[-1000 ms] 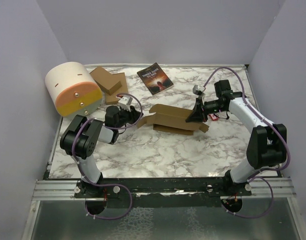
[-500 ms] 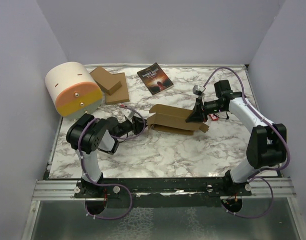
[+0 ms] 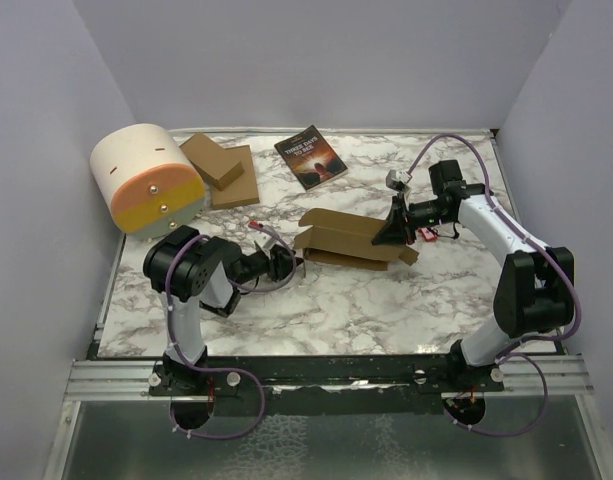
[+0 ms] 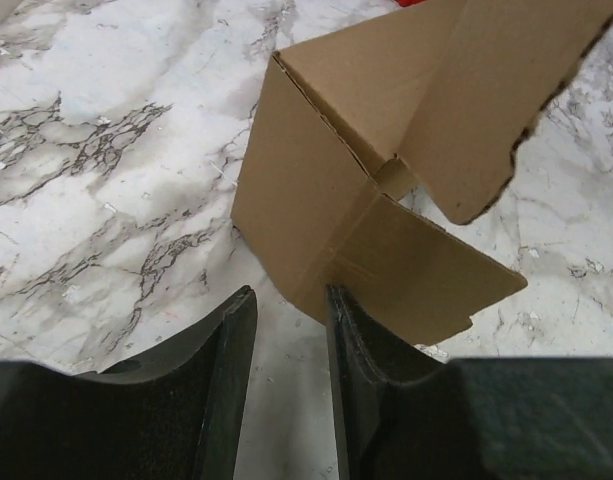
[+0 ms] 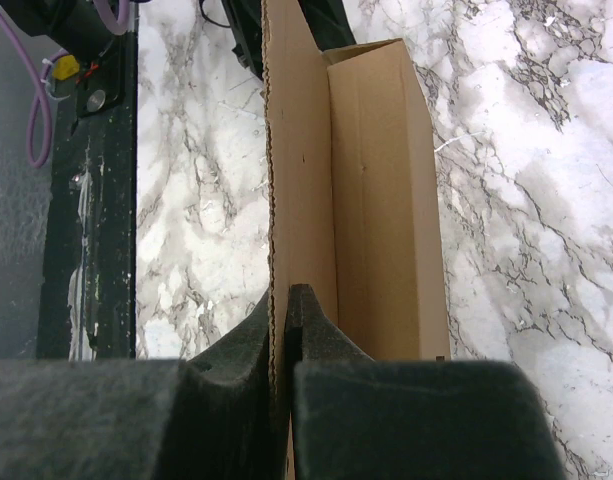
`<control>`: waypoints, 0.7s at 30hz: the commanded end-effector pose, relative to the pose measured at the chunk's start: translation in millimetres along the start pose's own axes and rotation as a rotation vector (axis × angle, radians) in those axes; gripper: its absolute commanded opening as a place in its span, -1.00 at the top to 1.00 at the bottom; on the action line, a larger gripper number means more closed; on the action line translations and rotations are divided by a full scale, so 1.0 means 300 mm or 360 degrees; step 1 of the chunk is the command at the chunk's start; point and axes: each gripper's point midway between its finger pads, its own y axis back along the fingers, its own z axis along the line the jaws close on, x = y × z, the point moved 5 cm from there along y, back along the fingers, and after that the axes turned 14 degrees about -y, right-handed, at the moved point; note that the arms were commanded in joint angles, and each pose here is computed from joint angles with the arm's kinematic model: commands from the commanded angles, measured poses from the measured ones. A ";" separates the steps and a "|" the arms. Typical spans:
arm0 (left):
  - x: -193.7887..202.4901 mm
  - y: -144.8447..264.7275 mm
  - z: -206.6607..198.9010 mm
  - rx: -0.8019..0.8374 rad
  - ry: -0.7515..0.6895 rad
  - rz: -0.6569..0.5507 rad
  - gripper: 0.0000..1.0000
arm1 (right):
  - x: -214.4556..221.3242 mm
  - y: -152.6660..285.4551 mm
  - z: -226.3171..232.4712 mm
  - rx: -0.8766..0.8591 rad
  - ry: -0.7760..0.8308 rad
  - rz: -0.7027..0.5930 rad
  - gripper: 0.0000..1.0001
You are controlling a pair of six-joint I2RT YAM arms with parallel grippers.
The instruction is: Fold the paper box
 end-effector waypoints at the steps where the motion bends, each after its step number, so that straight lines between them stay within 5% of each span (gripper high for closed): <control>1: -0.103 -0.028 -0.009 0.0028 -0.0262 -0.0253 0.25 | 0.018 -0.002 -0.014 0.0007 -0.0039 0.0024 0.98; 21: -0.141 -0.103 -0.011 -0.0237 -0.0481 -0.0302 0.21 | 0.022 -0.007 -0.011 -0.0017 -0.0048 0.0020 0.98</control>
